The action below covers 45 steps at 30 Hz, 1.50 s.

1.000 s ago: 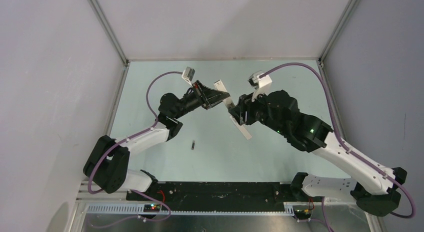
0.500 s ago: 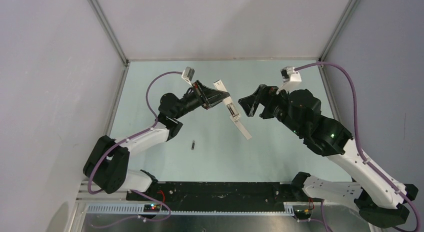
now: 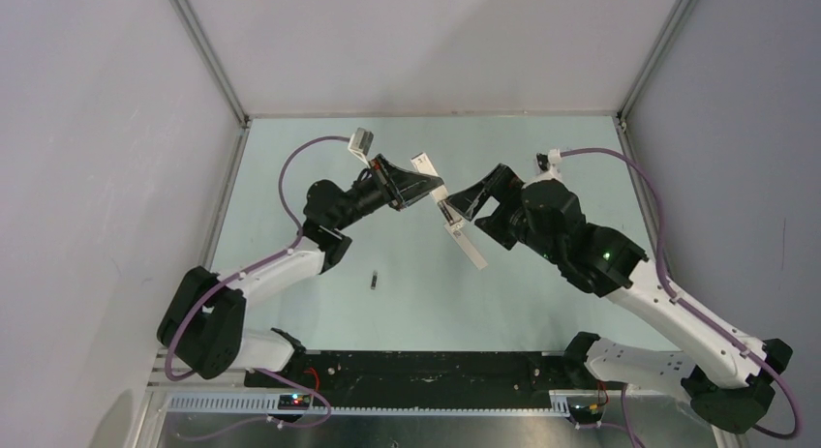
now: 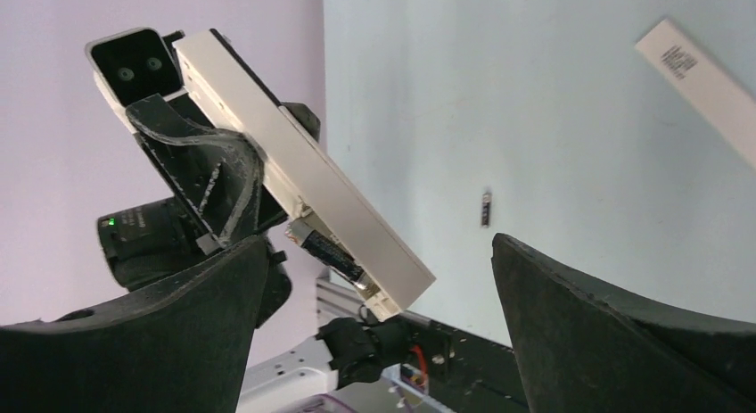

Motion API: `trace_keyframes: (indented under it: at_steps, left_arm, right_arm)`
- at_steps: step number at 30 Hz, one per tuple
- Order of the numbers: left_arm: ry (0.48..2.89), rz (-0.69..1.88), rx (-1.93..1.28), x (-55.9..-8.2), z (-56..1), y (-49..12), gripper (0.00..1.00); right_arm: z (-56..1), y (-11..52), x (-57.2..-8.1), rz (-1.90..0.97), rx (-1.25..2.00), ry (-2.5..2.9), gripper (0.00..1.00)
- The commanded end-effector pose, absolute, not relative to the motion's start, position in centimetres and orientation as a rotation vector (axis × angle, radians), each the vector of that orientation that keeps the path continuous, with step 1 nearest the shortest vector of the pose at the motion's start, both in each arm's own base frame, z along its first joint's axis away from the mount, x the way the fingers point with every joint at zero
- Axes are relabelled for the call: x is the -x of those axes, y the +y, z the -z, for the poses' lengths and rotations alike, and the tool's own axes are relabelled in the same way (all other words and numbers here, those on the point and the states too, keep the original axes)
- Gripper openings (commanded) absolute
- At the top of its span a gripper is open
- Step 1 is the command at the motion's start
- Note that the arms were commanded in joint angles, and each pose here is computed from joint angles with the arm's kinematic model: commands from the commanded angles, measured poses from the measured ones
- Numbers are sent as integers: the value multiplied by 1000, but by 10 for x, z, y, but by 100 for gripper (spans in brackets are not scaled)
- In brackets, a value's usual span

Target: Load the batteries into the remote control

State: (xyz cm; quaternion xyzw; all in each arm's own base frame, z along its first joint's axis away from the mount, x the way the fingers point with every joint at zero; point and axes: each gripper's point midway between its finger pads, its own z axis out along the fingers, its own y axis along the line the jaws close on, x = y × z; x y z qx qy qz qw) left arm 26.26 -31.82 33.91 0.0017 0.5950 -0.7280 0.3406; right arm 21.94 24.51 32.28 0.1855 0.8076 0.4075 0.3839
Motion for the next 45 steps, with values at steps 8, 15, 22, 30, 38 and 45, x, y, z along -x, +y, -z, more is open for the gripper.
trace_keyframes:
  at_steps: [8, 15, 22, 30, 38, 45]
  left_arm:
    - [1452, 1856, -72, -254, -361, -311, 0]
    - [1450, 1842, -68, -254, -362, -309, 0]
    - [1455, 1839, -73, -254, -362, -310, 0]
    - [1462, 1835, -73, -254, -360, -310, 0]
    - [1460, 1828, -64, -254, -360, -308, 0]
    - [1456, 1826, -51, -255, -362, -307, 0]
  right_arm:
    - [-346, 277, -220, -1263, -579, 2003, 100]
    - [-338, 288, -223, -1282, -589, 2045, 98]
    - [-337, 287, -226, -1297, -603, 2031, 83]
    - [-338, 287, -227, -1335, -603, 2016, 77]
    - [-338, 289, -227, -1369, -589, 2010, 71]
    - [-339, 289, -226, -1378, -564, 1993, 65]
